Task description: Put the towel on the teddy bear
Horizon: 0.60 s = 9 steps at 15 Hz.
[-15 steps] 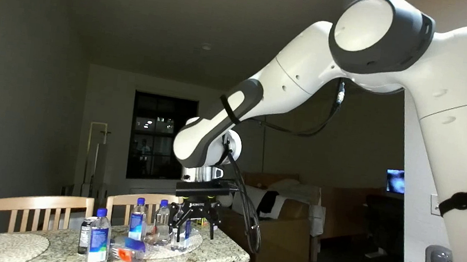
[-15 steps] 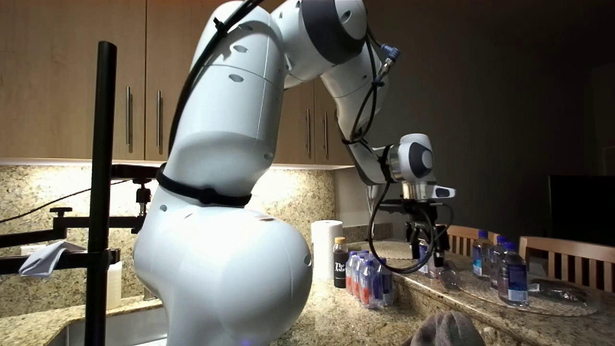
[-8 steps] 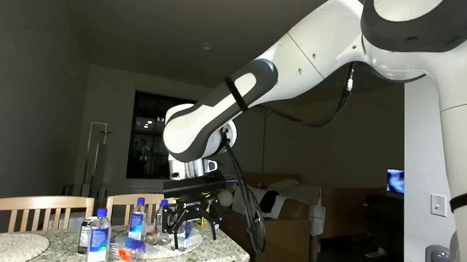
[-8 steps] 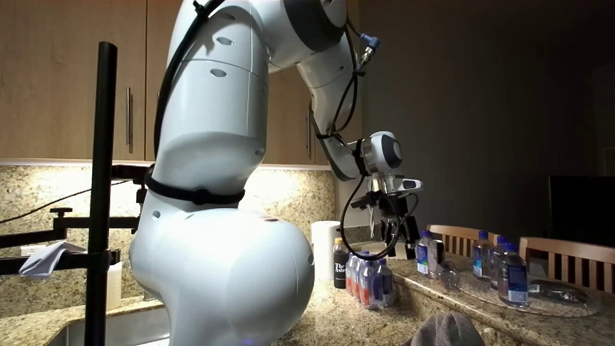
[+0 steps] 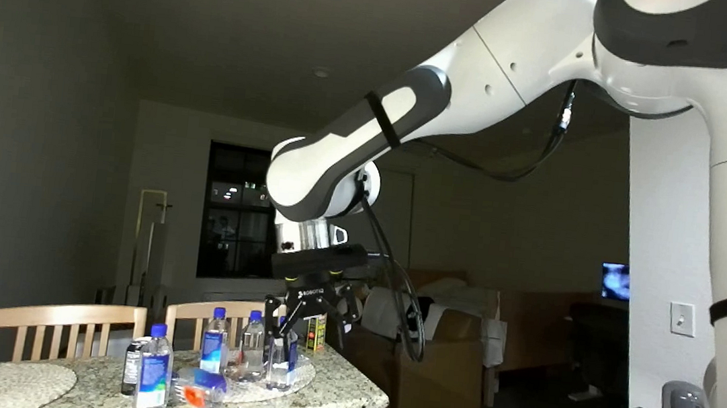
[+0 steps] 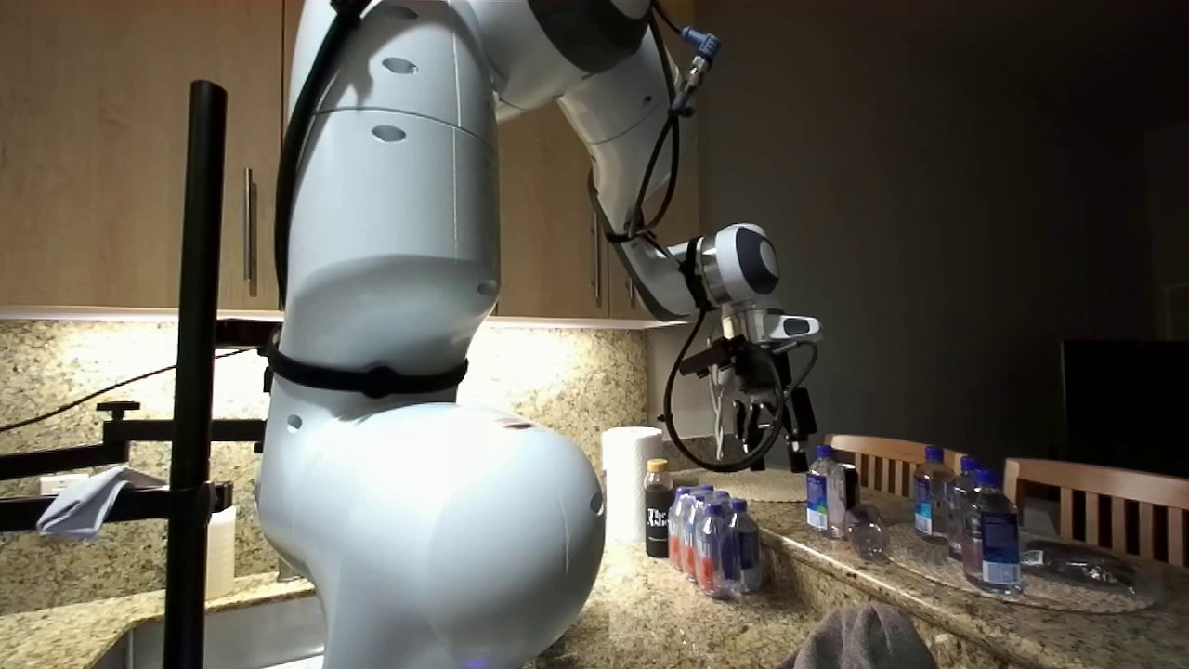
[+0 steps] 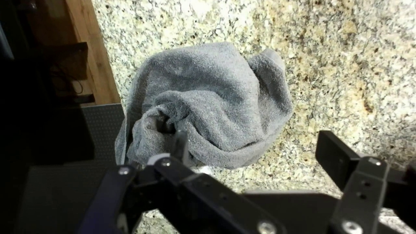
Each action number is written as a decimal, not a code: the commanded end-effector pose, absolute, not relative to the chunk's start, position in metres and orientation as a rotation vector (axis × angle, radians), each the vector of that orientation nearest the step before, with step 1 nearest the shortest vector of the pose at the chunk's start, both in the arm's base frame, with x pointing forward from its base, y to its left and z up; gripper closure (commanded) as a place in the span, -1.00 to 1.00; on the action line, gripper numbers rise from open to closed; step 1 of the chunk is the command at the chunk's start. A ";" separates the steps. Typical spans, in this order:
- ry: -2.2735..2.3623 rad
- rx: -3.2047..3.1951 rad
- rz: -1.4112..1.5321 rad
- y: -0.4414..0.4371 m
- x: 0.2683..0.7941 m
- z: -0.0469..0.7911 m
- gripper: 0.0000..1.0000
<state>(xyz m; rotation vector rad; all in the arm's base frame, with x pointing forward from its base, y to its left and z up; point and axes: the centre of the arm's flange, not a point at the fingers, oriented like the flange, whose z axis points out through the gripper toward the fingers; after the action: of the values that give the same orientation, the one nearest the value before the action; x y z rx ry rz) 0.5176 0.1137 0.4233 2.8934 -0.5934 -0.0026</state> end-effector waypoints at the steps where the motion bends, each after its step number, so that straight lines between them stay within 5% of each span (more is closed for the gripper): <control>1: -0.391 3.007 -0.023 0.095 0.505 0.435 -1.00; 7: -0.135 3.129 -0.205 0.076 0.463 0.405 -1.00; 9: -0.178 3.104 -0.173 0.092 0.493 0.416 -1.00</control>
<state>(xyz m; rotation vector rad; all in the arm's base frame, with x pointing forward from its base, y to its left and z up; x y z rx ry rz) 0.4924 0.0914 0.4152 3.1038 -0.1777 -0.1740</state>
